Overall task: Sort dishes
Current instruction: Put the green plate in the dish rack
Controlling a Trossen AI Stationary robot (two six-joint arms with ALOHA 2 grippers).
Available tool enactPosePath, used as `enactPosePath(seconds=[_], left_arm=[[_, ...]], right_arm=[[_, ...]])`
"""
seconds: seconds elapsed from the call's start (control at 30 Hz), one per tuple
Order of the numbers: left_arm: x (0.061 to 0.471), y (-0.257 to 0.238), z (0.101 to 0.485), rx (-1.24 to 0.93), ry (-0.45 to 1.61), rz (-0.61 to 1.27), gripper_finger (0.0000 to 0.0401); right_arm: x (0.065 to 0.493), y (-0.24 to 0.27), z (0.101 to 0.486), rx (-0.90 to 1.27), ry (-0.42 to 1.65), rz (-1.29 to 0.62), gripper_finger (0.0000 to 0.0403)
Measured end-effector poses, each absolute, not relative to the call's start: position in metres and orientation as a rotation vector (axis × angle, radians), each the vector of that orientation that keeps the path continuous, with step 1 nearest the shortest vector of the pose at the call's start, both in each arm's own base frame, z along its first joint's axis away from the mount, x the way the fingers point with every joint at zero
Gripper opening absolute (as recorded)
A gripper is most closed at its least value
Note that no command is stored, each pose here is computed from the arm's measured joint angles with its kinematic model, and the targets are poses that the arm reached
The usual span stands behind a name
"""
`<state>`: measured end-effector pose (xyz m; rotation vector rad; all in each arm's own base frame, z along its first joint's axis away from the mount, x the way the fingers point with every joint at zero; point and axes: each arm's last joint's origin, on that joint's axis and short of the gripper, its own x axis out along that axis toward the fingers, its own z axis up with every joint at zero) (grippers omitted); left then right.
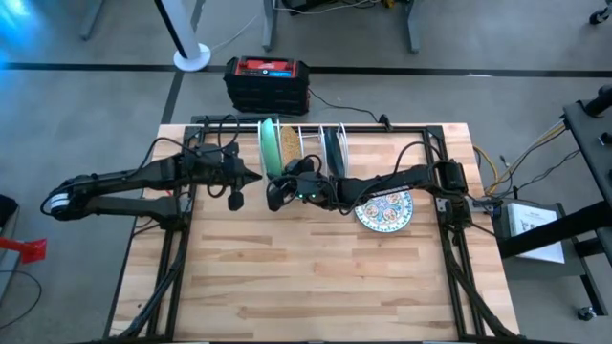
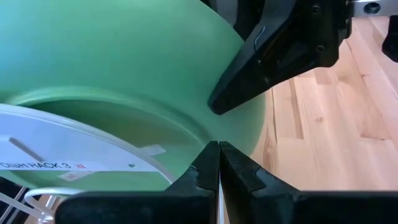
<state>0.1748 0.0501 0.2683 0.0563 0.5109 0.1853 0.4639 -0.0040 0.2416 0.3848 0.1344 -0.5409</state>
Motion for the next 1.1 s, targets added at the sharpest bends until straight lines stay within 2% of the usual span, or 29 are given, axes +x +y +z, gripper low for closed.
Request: enactPosePath(seconds=[0.17,1.1], left_arm=[[0.175,0.050,0.268,0.056,0.511,0.185,0.0000],[0.175,0.050,0.268,0.040,0.510,0.188,0.0000]], right_arm=[[0.464,-0.004,0.242,0.393,0.130,-0.545,0.0046],[0.455,0.009,0.255,0.504,0.130,-0.537,0.0196]])
